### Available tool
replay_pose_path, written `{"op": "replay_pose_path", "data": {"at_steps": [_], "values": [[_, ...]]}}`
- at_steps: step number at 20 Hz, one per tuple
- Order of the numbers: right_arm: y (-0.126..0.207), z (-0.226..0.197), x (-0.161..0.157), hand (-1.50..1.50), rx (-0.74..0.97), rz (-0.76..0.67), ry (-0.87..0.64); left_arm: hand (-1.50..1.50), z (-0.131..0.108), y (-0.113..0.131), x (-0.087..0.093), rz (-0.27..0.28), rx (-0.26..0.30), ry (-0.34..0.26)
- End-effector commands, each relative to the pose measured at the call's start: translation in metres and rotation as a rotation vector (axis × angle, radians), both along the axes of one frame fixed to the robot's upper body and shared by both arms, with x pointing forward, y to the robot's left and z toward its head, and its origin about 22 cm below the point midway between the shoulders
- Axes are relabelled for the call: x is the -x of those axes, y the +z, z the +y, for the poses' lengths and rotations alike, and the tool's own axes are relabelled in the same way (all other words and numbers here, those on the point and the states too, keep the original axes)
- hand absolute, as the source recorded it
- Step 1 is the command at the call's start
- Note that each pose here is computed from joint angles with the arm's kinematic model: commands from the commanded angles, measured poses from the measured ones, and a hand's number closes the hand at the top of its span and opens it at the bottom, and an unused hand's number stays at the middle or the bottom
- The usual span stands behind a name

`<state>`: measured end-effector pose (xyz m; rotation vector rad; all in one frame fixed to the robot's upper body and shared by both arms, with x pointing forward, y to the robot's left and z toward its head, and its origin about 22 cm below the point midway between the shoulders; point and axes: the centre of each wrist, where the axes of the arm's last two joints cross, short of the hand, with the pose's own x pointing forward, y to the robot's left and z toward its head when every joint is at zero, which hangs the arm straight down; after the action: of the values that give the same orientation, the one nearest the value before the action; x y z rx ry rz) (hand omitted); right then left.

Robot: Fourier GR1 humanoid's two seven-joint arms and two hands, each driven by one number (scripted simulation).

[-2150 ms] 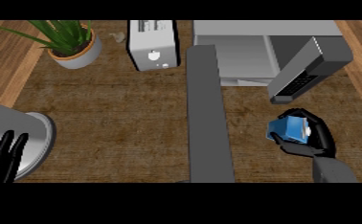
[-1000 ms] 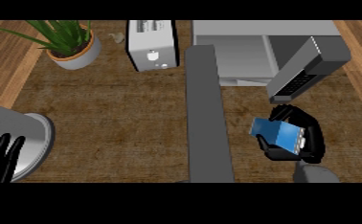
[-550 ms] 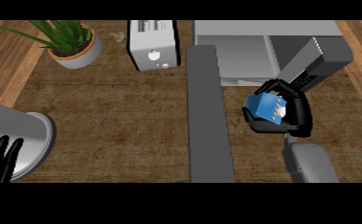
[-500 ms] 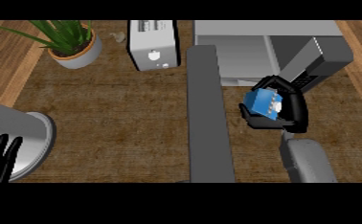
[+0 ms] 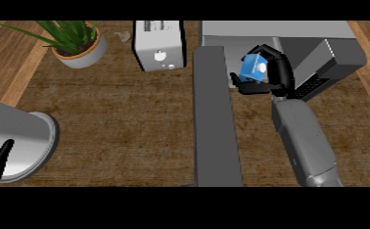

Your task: Pick up the milk, place it into the microwave and close the microwave

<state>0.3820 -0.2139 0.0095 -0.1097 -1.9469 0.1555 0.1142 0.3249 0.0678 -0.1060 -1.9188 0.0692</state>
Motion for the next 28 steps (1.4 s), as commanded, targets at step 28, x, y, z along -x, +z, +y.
{"op": "replay_pose_path", "data": {"at_steps": [28], "values": [[0.051,-0.018,-0.069,1.5,0.193,-0.052,-0.476,-1.5,-0.013,0.008,-0.043,-0.049,-0.059,-0.116]]}}
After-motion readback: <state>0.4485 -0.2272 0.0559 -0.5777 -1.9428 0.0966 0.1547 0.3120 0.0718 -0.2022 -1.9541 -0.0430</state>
